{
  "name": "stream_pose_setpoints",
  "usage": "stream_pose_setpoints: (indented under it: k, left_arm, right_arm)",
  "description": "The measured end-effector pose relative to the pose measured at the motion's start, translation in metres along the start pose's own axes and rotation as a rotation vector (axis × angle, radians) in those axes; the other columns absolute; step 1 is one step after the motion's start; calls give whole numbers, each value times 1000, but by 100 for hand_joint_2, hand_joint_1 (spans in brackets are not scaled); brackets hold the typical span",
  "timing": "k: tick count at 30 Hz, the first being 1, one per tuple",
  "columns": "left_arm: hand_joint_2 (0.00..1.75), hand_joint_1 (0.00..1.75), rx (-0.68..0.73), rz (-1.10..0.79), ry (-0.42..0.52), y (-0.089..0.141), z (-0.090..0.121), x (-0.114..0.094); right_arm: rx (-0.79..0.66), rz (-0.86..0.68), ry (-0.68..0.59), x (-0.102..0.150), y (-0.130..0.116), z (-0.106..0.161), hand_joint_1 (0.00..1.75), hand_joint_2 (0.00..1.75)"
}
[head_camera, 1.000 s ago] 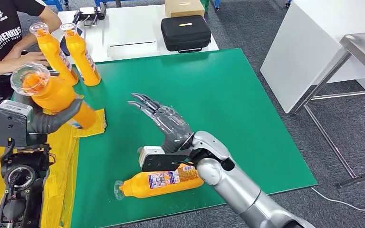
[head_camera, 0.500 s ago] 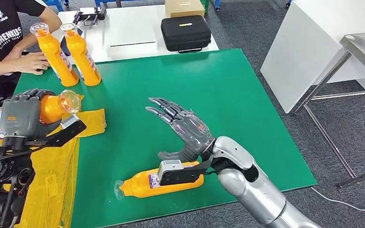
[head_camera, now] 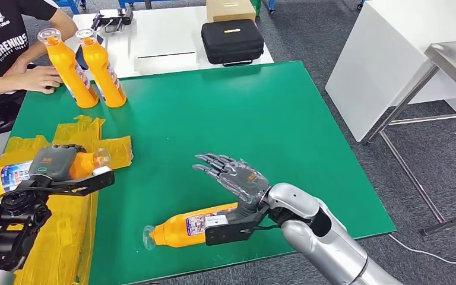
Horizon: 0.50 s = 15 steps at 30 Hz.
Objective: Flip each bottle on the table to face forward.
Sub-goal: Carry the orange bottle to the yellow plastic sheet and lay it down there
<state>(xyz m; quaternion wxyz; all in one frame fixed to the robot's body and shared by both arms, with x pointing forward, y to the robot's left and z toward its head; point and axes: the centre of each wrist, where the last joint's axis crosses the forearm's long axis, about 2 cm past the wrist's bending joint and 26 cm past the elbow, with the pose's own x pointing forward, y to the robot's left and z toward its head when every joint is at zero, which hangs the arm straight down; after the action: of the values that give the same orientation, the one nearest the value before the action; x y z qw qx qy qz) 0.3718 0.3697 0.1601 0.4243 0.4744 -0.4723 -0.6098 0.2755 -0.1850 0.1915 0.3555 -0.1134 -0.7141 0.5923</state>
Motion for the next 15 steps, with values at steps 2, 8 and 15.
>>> stream_pose_setpoints:
  k: [2,8,15]
  left_arm:
    - [175,175,-64,6,-2,-10,-4,0]
    - [175,51,-175,15,2,-30,-10,4]
    - [175,0,-218,23,70,-37,-18,5]
  right_arm:
    - [48,6,23,-2,6,3,0,175]
    - [131,4,45,-4,21,9,0,175]
    - [206,-3,57,-3,33,11,0,175]
